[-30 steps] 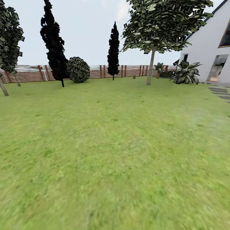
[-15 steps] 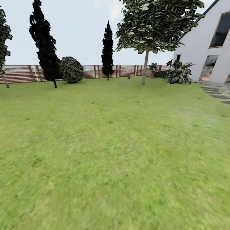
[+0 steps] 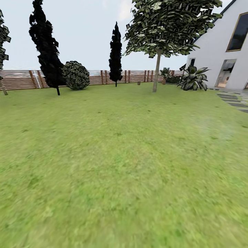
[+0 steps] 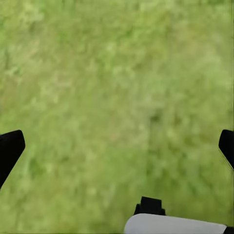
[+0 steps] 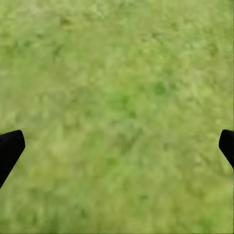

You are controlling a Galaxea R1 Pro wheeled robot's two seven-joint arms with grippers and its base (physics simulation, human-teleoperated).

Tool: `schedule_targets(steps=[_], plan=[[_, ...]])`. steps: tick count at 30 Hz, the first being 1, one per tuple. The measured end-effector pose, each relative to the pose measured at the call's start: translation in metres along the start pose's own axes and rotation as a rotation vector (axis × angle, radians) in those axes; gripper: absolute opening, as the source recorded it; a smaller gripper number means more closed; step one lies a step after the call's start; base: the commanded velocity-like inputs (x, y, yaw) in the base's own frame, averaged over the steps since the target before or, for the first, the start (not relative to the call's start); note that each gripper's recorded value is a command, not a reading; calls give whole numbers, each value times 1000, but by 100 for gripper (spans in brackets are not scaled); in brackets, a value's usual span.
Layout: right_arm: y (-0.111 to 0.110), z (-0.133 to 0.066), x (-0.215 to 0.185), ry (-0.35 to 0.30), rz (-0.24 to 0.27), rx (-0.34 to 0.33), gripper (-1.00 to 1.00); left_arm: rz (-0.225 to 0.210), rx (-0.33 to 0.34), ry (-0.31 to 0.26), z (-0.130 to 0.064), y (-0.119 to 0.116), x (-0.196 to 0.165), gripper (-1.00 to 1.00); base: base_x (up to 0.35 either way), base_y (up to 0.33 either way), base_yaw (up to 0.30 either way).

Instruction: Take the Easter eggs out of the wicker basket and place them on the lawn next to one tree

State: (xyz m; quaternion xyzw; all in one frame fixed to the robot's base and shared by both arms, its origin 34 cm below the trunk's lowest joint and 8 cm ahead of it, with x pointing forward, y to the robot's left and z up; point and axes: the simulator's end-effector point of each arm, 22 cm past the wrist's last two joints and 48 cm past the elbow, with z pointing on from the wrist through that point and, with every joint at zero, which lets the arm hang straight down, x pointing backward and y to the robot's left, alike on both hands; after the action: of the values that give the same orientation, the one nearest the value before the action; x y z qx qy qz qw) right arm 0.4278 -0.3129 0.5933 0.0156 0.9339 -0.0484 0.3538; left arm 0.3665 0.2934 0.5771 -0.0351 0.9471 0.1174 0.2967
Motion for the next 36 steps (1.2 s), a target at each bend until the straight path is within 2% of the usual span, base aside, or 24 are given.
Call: schedule_targets(steps=[36], plan=[[1, 0, 0, 0, -1, -2, 100, -1, 5, -1, -1, -3, 0, 100, 334, 0, 0]])
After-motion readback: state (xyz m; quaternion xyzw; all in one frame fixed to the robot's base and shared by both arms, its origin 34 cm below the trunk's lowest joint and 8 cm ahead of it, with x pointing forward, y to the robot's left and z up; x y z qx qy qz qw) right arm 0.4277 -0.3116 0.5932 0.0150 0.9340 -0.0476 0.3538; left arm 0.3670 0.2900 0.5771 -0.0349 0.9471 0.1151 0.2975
